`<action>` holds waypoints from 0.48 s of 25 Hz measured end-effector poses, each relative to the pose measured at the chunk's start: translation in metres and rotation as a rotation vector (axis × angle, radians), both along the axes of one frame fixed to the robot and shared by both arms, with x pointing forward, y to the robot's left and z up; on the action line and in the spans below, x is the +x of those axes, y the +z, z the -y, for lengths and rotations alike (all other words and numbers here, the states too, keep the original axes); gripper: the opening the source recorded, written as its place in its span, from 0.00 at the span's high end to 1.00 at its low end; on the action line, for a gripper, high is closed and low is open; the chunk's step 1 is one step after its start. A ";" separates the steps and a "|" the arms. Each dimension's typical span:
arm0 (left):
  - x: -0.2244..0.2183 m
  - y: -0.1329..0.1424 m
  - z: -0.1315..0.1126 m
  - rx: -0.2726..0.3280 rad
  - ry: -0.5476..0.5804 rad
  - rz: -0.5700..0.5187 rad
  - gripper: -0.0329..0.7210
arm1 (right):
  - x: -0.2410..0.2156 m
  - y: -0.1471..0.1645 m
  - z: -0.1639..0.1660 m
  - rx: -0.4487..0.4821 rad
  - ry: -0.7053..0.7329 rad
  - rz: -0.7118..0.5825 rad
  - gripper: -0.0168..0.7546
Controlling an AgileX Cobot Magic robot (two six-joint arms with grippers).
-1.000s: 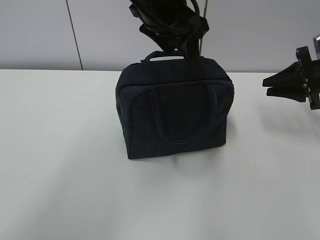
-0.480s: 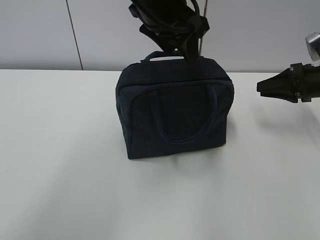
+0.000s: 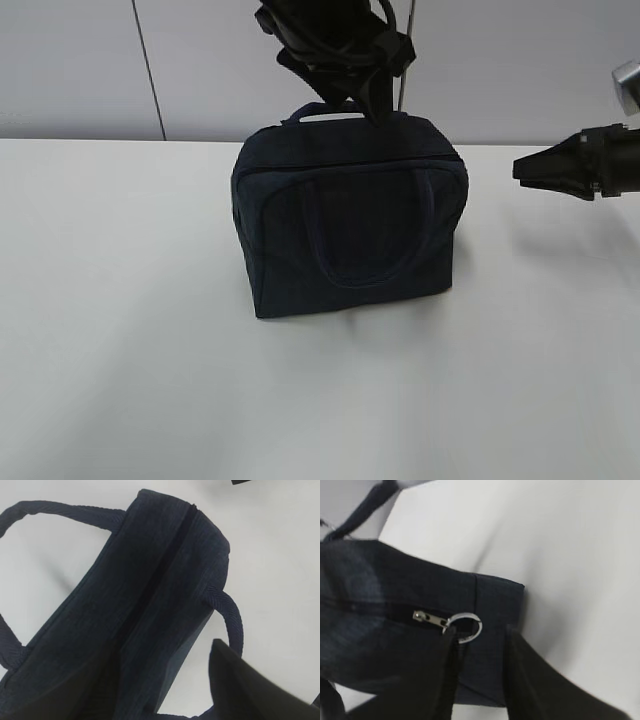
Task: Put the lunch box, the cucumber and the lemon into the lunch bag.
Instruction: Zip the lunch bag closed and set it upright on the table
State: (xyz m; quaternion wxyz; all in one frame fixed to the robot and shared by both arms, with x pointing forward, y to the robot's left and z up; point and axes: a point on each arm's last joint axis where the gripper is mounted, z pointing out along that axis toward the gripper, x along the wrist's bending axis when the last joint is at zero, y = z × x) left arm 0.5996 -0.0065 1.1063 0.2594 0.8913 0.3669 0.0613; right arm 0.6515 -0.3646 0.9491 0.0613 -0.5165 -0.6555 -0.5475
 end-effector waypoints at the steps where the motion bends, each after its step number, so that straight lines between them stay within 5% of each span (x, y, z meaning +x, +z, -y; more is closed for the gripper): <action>1: 0.000 0.000 0.000 0.000 0.000 0.000 0.44 | 0.001 0.001 0.000 0.039 -0.031 -0.034 0.68; 12: 0.001 -0.004 0.001 0.006 0.000 -0.006 0.45 | 0.004 0.004 -0.006 0.317 -0.226 -0.410 0.67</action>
